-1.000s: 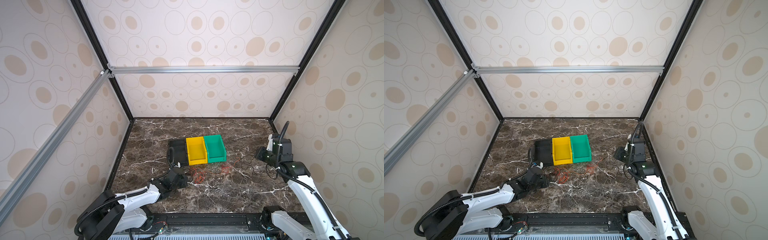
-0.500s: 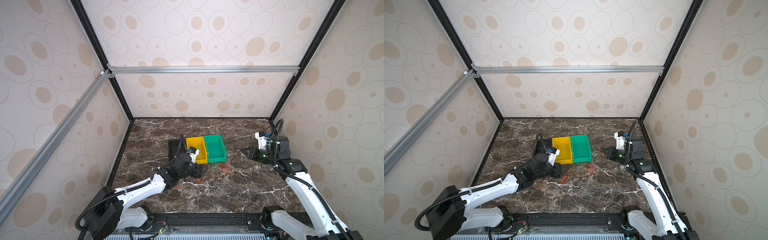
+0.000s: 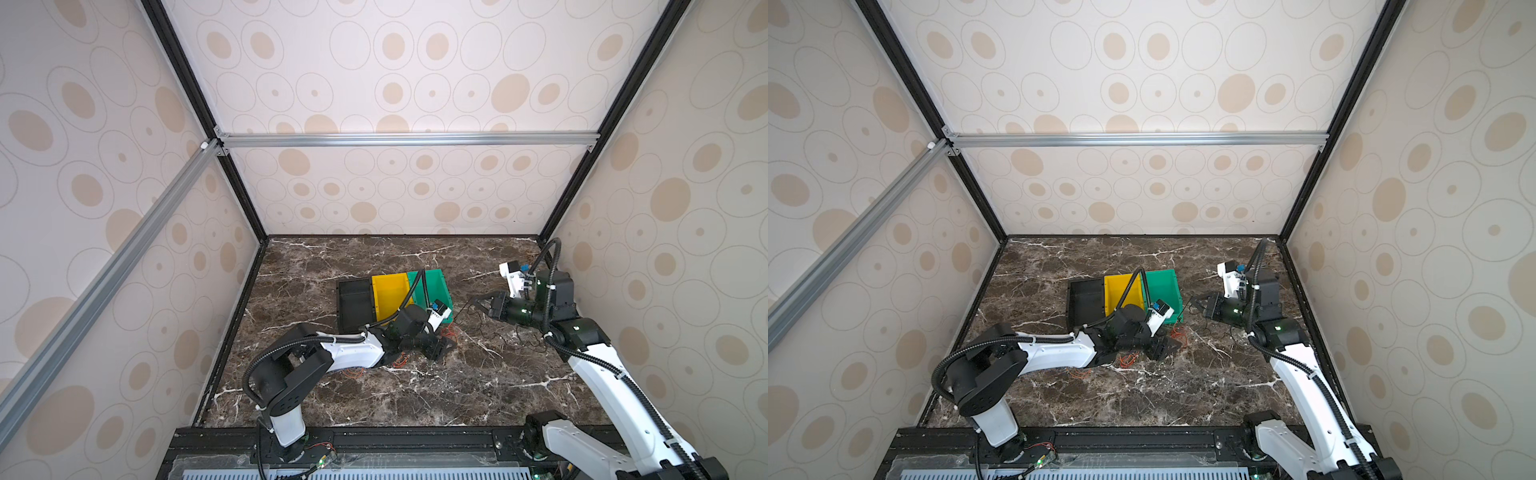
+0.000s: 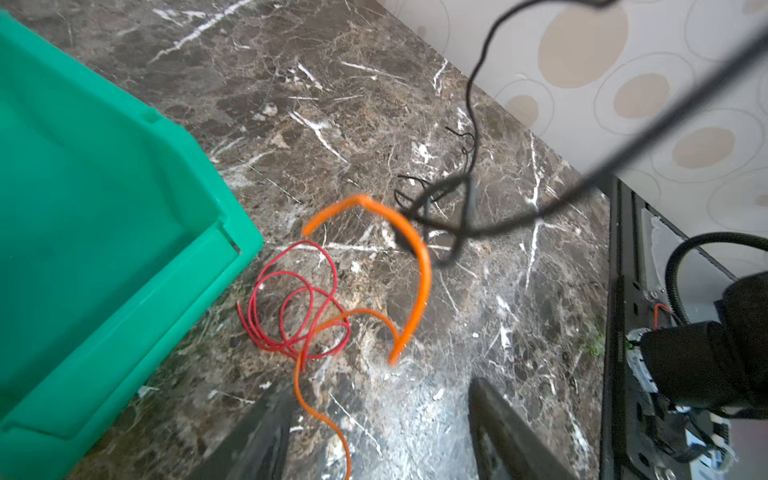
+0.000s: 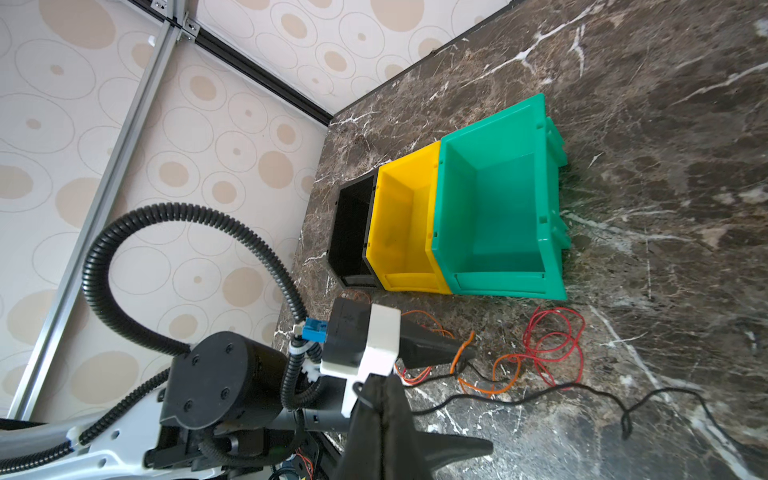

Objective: Untangle the cables

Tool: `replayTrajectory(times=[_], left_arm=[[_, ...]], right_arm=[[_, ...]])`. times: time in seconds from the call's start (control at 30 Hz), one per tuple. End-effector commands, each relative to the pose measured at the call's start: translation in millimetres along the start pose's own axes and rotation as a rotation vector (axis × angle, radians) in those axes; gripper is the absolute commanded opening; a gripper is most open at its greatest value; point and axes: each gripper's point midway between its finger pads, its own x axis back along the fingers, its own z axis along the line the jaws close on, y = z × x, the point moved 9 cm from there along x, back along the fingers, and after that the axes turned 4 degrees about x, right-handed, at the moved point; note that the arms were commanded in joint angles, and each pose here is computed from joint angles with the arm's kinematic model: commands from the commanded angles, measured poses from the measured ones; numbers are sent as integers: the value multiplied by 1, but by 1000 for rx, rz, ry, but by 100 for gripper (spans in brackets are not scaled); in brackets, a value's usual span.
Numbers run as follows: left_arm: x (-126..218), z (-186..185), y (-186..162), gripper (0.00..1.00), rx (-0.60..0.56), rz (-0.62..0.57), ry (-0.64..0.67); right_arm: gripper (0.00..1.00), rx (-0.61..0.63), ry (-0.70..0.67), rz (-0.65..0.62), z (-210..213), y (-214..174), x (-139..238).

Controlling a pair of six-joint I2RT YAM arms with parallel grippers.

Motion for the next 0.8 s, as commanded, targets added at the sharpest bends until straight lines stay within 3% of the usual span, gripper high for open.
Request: replayTrajectory(times=[0.0,0.23,0.33,0.37,0.47,0.63,0.77], left_arm=[[-2,-9,26,65,-54,-128,-58],[-6,-2,25,48,-12,-171,-40],[-7,-2,25,31,-4,-164,-44],[-6,0,23,21,1,-158,-26],[6,13,18,5,51,-156,61],[30,38,2,2,186,-148,156],[42,48,-14,2,245,-134,197]], right_arm=[[0,-2,24,16,1,-3,-3],[0,-1,21,17,-1,-4,-4],[0,0,1,16,-3,-4,-4],[0,2,-24,9,-5,-4,-3],[0,4,-197,-57,-15,-4,7],[0,4,-439,-165,-32,2,26],[0,-50,-550,-210,-49,6,37]])
